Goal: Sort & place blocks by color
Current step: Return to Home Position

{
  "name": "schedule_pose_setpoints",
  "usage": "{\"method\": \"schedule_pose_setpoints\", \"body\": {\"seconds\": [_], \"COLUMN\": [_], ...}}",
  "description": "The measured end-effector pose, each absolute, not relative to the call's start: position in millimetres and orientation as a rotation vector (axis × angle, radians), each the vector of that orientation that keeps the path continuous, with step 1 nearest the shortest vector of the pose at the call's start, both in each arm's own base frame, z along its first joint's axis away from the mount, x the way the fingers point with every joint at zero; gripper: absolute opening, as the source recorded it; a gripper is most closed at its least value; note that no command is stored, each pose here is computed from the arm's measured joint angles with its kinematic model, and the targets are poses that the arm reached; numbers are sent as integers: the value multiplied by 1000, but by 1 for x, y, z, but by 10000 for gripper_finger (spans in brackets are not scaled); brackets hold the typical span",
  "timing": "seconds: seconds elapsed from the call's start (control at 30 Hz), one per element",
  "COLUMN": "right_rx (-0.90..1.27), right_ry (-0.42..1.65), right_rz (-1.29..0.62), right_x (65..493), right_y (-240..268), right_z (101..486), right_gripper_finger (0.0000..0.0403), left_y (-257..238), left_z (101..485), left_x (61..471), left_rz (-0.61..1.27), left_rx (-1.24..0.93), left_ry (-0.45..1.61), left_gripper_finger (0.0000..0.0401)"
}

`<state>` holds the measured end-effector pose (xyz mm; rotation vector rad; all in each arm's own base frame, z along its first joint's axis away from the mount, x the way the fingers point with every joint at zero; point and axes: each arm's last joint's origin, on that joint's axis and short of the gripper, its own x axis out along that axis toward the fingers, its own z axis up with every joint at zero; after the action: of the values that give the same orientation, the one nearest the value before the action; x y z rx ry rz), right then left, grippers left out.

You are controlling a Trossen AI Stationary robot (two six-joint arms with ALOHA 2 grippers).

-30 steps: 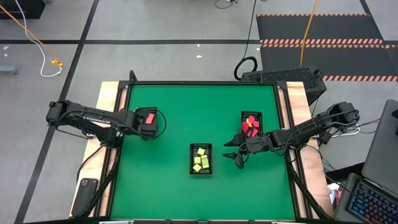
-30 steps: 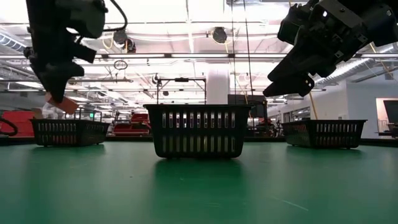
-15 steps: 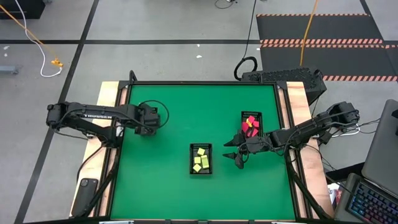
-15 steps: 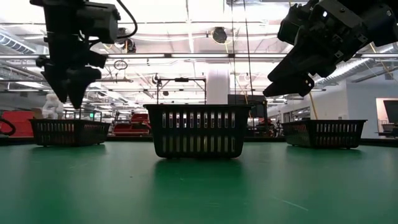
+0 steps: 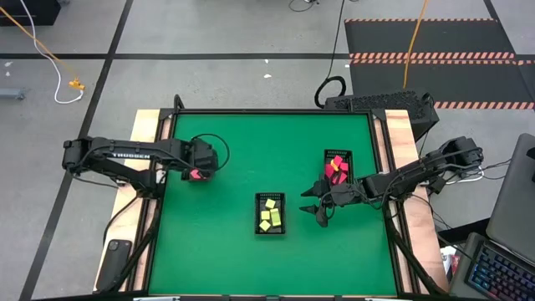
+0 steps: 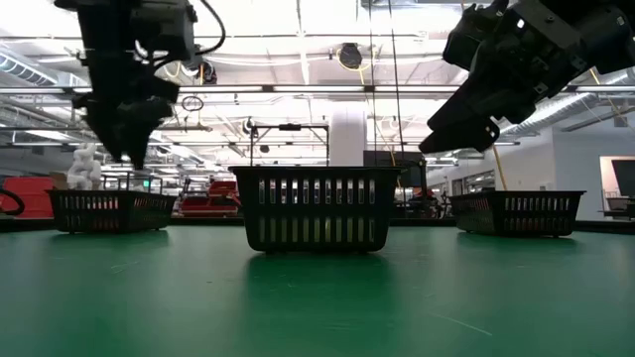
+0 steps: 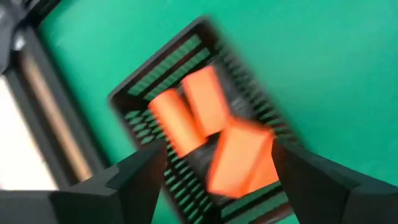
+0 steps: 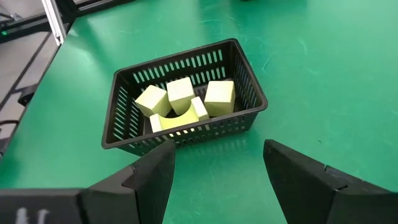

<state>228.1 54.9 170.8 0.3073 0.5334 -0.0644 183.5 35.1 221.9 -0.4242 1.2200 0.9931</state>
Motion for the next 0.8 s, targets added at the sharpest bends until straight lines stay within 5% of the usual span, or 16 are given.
{"method": "schedule_pose_setpoints", "body": {"seconds": [0.5,0.8], "right_rx": [177,132], "right_ry": [400,305], "right_rz": [-40,-214], "right_x": [225,213], "right_y": [46,35], "right_z": [194,208], "right_gripper_finger": [238,238], "left_y": [-2,-1], "left_z": [262,233], "left_x": [255,253], "left_rz": [422,257], "left_rx": [-215,-135], "left_ry": [496,240], "left_gripper_finger": [202,138]}}
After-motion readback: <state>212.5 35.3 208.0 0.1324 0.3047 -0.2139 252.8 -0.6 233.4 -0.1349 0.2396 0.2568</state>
